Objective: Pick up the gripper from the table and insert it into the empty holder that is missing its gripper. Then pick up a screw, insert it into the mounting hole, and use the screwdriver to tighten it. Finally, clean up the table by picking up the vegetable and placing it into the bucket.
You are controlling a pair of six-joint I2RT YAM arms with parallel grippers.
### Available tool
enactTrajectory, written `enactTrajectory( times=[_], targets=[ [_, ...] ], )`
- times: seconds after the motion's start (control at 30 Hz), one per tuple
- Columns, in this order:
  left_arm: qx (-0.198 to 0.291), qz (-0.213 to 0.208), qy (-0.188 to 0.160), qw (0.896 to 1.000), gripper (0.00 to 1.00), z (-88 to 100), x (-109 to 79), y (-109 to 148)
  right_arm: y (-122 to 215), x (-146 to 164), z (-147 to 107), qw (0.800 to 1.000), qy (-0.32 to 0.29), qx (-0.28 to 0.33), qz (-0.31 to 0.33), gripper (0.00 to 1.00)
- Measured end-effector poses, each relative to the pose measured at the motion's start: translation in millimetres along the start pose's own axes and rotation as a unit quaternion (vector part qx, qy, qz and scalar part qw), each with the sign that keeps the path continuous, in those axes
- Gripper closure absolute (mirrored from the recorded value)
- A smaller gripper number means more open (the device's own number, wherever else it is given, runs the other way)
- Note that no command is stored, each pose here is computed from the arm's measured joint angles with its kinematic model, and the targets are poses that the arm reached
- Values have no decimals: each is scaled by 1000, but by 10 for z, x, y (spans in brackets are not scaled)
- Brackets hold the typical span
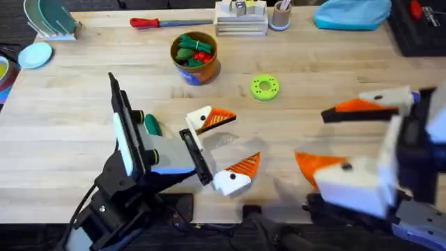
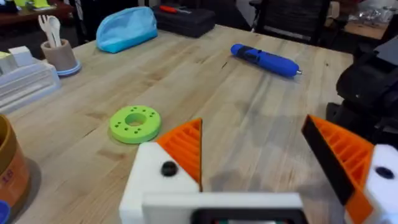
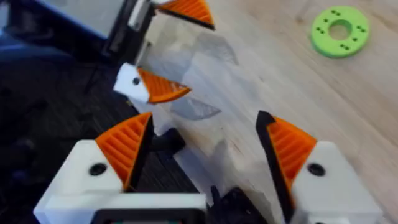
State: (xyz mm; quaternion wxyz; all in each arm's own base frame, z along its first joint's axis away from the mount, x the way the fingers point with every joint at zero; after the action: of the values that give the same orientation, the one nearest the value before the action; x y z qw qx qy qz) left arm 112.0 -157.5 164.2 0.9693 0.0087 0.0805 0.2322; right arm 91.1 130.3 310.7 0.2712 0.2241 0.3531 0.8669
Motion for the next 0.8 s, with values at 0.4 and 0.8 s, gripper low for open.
enactTrajectory(
  times=[0.4, 0.8],
  targets=[
    [0, 0, 0, 1000, 16, 0, -1, 0, 36, 126, -122, 996, 70, -8, 54, 8],
    [0, -1, -2, 1000, 994, 0, -3, 0, 31, 67, -114, 995, 92, -11, 30, 8]
  ],
)
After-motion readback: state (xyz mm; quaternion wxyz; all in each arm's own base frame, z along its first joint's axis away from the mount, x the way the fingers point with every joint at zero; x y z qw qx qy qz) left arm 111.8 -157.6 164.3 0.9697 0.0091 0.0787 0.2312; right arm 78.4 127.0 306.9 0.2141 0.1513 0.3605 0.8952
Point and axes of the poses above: each hand's point on the last joint's axis, 136 mm out from that joint toward the fingers, its own y axis back along the fingers, its own x axis along the line the jaws close on, z = x × y, the point moved 5 cm from there along y, back along the fingers, and after that the axes turned 4 degrees about y, right-handed, at the moved point
